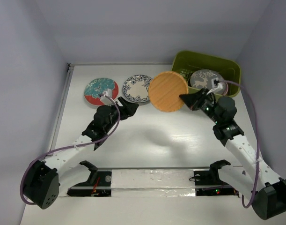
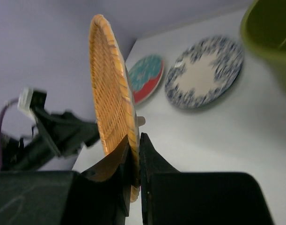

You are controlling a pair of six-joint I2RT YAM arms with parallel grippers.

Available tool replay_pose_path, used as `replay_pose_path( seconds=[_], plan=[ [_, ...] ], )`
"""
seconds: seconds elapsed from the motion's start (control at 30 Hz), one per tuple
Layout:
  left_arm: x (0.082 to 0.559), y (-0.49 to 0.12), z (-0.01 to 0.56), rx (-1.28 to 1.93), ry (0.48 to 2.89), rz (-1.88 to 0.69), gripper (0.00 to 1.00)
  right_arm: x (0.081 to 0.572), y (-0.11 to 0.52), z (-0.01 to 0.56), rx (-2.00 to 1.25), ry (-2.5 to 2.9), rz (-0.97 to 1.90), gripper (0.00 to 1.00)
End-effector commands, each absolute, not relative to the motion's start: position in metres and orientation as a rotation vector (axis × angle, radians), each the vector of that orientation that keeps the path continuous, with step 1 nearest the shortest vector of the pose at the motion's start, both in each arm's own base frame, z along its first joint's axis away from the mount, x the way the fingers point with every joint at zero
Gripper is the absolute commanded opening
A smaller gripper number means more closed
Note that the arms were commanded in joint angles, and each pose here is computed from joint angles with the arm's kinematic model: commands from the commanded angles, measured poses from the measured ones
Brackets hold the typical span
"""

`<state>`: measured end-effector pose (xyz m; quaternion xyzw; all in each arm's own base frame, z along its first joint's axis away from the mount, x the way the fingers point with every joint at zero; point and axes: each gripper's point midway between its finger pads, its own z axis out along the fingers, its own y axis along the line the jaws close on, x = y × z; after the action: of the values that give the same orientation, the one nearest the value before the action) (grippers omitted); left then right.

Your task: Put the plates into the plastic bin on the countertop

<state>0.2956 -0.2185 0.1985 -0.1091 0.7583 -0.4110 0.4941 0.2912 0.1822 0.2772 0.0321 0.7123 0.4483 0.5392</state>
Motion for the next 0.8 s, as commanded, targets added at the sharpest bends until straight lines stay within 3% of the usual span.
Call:
replay_pose_path(
  seconds=[0.0, 0.13, 0.3, 0.67, 0.77],
  plan=[
    [0.313, -0.185, 0.193, -0.326, 1.832, -0.752, 0.64, 0.328, 0.124, 0.358, 0.252, 1.487, 0.786, 0.0],
    [0.33, -0.182, 0.171, -0.334, 1.903, -0.646, 0.64, 0.37, 0.06, 0.377, 0.457, 1.458, 0.541, 0.0],
    [0.36, -0.176, 0.146, -0.392, 1.963, -0.576, 0.61, 0.423, -0.001, 0.359, 0.61, 1.51, 0.365, 0.0],
    [0.415, -0.186, 0.095, -0.474, 2.088, -0.572, 0.64, 0.494, -0.035, 0.277, 0.726, 1.692, 0.434, 0.0],
    [0.426, -0.187, 0.088, -0.513, 2.094, -0.584, 0.65, 0.501, -0.038, 0.254, 0.759, 1.732, 0.486, 0.11]
  ],
)
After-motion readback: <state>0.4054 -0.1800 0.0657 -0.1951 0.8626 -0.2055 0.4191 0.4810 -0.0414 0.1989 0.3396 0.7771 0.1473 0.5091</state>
